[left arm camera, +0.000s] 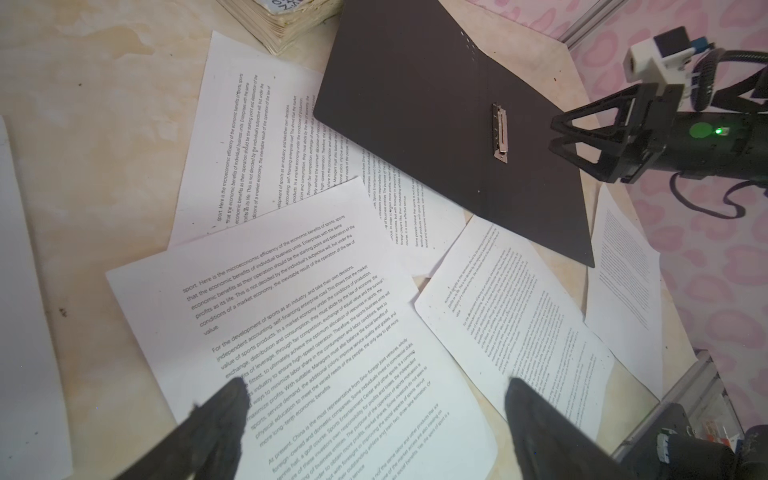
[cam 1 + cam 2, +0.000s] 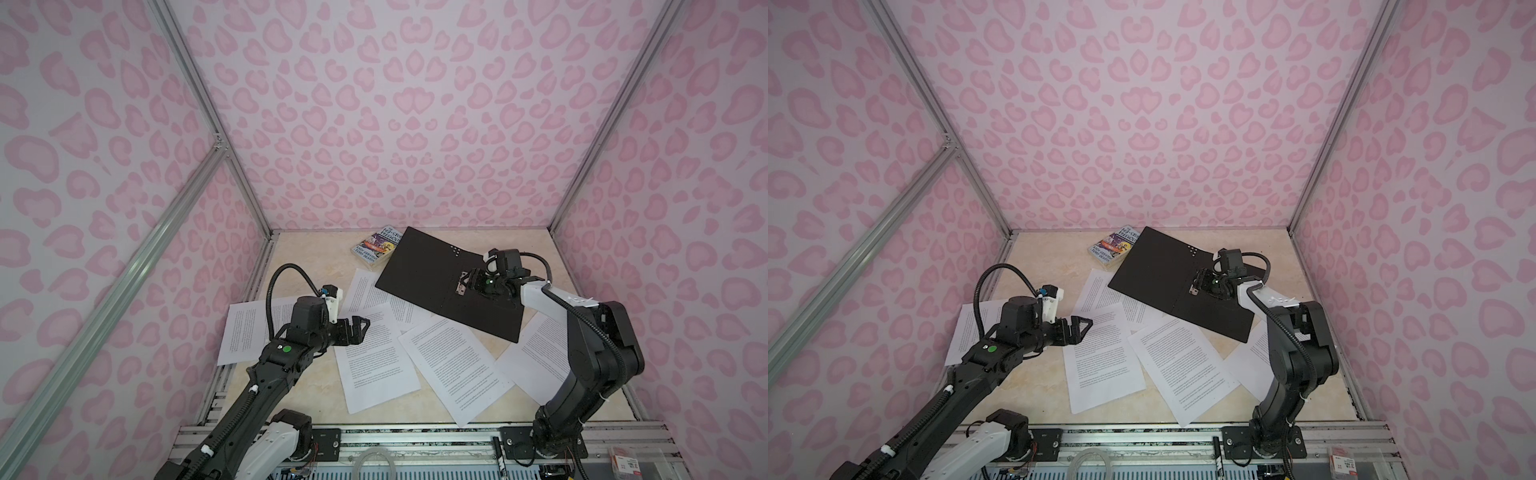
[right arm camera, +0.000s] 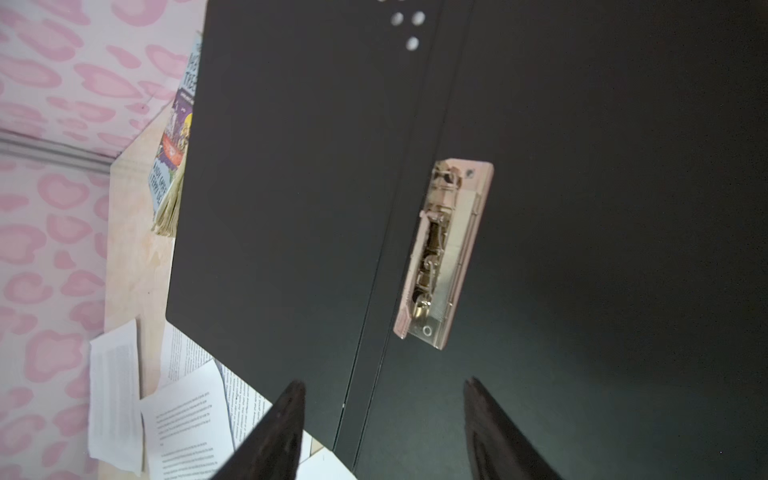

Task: Put the files into the folder
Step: 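Grip the metal clip inside the open black folder with the right gripper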

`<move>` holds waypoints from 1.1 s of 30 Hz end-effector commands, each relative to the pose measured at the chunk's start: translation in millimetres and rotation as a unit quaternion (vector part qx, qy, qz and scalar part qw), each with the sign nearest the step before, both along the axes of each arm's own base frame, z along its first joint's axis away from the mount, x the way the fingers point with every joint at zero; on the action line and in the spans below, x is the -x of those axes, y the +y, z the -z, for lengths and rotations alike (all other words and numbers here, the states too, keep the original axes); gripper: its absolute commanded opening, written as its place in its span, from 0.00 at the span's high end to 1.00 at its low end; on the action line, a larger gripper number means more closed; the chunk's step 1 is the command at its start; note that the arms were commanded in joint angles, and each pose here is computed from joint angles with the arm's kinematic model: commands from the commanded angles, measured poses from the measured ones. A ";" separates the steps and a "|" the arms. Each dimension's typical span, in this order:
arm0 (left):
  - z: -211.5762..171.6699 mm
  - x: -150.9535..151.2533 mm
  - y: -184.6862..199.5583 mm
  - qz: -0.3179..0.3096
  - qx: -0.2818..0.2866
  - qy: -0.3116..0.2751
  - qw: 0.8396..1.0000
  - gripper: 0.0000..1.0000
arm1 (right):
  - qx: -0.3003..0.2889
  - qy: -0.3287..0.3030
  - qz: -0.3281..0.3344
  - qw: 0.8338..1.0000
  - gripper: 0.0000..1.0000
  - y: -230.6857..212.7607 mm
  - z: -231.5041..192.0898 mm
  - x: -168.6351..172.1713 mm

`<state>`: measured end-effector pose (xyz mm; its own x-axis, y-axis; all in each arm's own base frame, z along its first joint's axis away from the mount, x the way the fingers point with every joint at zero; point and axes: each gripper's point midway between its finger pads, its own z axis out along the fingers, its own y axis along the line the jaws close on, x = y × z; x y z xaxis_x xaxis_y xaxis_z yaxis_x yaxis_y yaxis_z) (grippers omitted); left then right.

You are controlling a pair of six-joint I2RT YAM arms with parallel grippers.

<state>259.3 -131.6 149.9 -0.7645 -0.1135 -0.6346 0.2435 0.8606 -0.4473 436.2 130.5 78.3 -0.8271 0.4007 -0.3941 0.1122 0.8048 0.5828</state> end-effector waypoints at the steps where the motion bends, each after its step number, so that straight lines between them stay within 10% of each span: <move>1: -1.9 -2.0 0.9 -0.003 -0.001 -0.005 1.000 0.03 | -0.054 0.020 0.012 0.998 0.48 12.7 6.4 -8.8; 12: 9.2 -5.2 -0.1 0.006 -0.014 0.007 1.000 0.03 | -0.076 0.063 0.053 0.994 0.73 13.1 42.3 -27.8; 33: 14.8 -7.3 -1.8 0.009 -0.016 0.016 1.000 0.03 | -0.096 0.086 0.048 0.991 0.85 18.8 62.5 -15.7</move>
